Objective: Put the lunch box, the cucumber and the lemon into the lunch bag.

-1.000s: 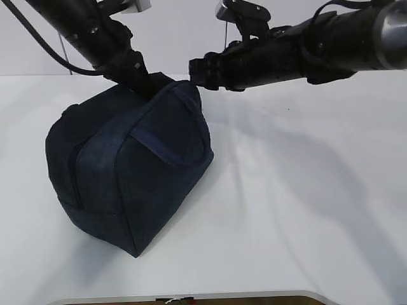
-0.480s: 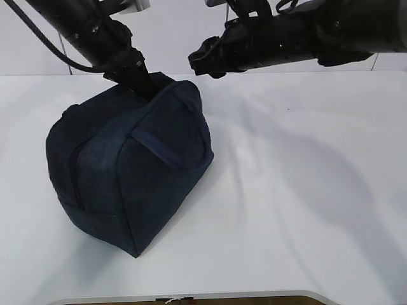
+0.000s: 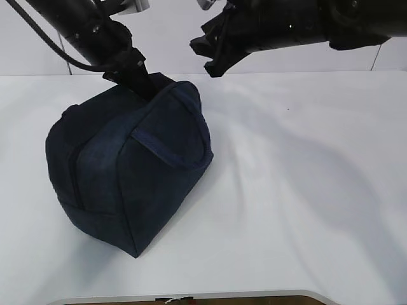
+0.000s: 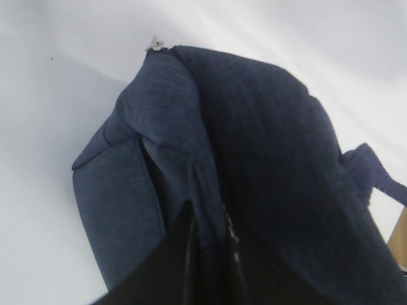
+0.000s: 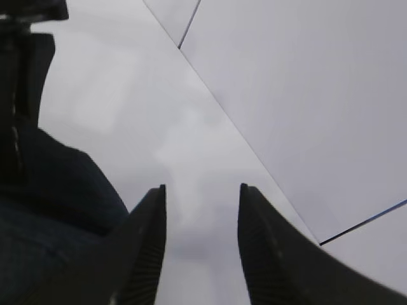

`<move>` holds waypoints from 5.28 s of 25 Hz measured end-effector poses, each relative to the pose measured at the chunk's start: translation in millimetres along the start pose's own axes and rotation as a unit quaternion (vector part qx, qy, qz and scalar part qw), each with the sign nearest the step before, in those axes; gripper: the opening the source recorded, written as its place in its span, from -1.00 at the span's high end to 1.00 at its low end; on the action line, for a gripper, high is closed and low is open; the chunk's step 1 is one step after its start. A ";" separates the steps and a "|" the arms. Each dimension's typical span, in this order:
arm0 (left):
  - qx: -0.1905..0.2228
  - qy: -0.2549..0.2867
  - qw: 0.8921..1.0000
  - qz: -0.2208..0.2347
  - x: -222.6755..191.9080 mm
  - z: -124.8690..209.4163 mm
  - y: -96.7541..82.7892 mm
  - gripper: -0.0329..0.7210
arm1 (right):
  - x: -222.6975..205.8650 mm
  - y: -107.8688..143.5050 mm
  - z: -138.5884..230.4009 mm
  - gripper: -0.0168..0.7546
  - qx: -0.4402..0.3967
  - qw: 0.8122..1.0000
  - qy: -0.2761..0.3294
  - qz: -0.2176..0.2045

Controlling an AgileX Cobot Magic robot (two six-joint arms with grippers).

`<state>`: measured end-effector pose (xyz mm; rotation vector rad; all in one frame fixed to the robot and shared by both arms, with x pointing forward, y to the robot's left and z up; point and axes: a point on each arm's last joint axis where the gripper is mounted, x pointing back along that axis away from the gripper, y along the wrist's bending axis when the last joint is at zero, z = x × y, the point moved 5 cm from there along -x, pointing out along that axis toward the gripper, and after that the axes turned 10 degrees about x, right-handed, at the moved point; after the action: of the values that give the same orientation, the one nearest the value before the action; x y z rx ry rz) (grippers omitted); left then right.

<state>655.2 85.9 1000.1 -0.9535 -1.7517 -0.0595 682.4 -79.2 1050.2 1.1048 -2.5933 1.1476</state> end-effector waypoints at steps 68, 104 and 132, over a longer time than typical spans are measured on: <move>0.096 0.001 0.995 -0.007 1.3 0.1 1.1 0.69 | 53.0 70.6 31.0 0.14 -0.189 0.883 0.430 0.000; 0.120 -0.059 0.980 -0.145 103.6 9.2 -21.2 -0.24 | 78.2 79.1 -24.2 0.14 -0.287 0.856 0.412 -0.122; 0.087 -0.135 0.968 -0.194 212.7 123.1 -99.7 0.21 | 214.6 46.0 -72.4 0.14 -0.284 0.907 0.300 -0.083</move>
<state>478.4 196.8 1163.7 -0.4979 -2.1387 -0.0258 481.4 -133.8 1150.3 0.6775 -2.0770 0.5101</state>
